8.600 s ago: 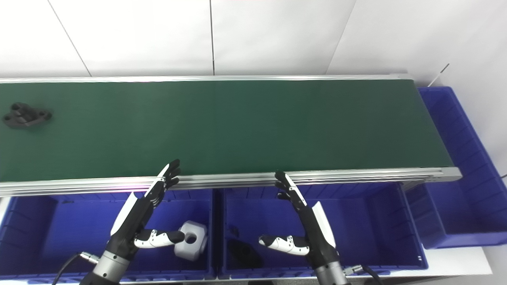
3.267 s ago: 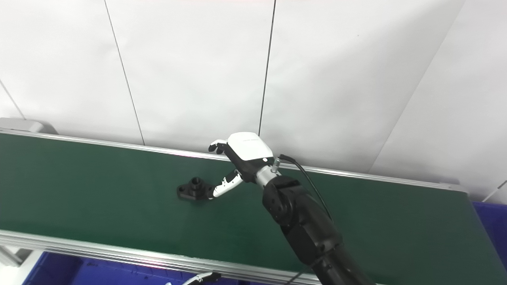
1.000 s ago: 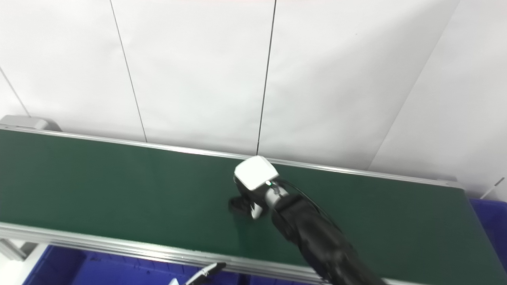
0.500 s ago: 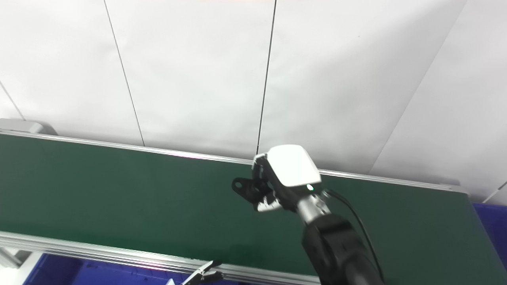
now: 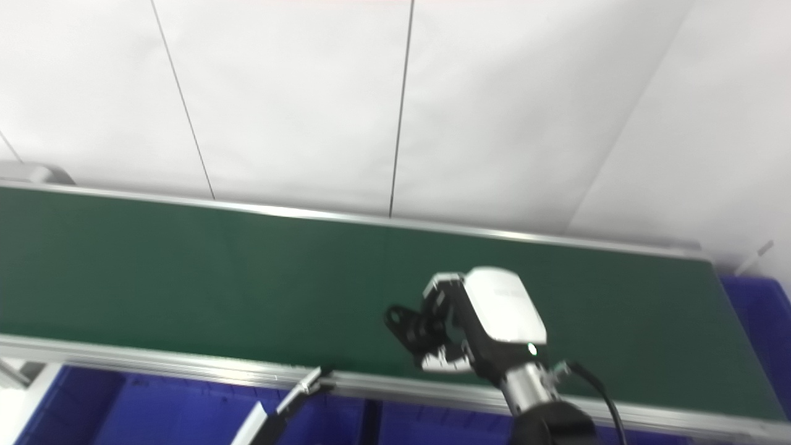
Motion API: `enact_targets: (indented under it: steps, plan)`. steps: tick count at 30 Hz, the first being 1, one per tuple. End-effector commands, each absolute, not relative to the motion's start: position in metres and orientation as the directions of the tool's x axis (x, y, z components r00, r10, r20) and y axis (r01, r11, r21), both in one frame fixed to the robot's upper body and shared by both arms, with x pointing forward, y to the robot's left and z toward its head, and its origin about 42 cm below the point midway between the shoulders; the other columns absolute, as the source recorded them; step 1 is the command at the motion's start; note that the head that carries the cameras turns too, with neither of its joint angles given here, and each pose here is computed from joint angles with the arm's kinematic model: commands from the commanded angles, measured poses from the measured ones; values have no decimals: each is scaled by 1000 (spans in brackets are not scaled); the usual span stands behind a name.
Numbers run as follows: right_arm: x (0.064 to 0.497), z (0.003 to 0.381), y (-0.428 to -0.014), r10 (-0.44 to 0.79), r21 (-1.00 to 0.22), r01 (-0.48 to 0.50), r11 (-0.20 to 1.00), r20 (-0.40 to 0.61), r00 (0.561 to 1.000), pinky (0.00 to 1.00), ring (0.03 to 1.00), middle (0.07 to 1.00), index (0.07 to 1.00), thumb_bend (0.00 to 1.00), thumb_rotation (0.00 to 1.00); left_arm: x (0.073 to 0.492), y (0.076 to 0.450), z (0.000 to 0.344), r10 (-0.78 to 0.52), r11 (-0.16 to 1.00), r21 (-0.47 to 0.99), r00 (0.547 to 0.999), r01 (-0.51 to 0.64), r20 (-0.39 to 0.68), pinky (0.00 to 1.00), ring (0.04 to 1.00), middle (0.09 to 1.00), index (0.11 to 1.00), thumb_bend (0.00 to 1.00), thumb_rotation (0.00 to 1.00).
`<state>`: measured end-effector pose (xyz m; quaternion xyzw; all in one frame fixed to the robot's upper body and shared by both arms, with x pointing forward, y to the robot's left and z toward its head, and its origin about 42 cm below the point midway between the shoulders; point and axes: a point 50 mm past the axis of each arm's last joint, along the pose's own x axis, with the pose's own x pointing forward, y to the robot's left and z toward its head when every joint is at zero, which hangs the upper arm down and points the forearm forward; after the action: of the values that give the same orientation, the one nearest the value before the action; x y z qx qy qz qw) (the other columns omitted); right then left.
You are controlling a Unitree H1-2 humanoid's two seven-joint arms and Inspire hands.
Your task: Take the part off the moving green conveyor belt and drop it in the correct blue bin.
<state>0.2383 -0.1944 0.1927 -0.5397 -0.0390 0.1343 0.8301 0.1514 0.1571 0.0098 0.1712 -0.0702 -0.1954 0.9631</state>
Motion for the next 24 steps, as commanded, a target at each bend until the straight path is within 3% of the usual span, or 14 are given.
enact_targets:
  steps: [1,5,9,12,13,16,24]
  plan:
    - [227,203,-199,246,-904,-117,412,-14,969,505,430,428,499,528,0,155,159,22,-408,874,342,904,345,129,888,926,951,944,851,566]
    - [200,181,-208,203,-890,-172,422,-93,975,533,469,409,512,526,0,156,164,28,-410,878,323,903,352,131,872,923,951,945,857,560]
    - [177,159,-216,188,-870,-226,437,-158,969,443,432,406,504,528,0,158,168,33,-403,884,312,905,347,136,873,928,952,942,865,554]
    - [168,148,-216,176,-867,-260,424,-203,963,459,433,402,503,528,0,159,171,39,-402,890,291,905,351,140,875,935,957,943,863,540]
    - [166,145,-215,169,-857,-277,434,-225,960,406,424,401,507,527,0,160,172,41,-404,890,288,904,353,143,870,936,959,943,848,522]
    - [166,138,-213,158,-845,-311,435,-269,950,394,418,402,510,526,0,162,175,45,-406,891,284,902,355,148,862,933,960,945,839,510]
    - [176,114,-208,151,-836,-362,413,-329,932,516,467,419,511,527,0,165,182,53,-400,898,264,903,352,155,880,936,957,940,853,500]
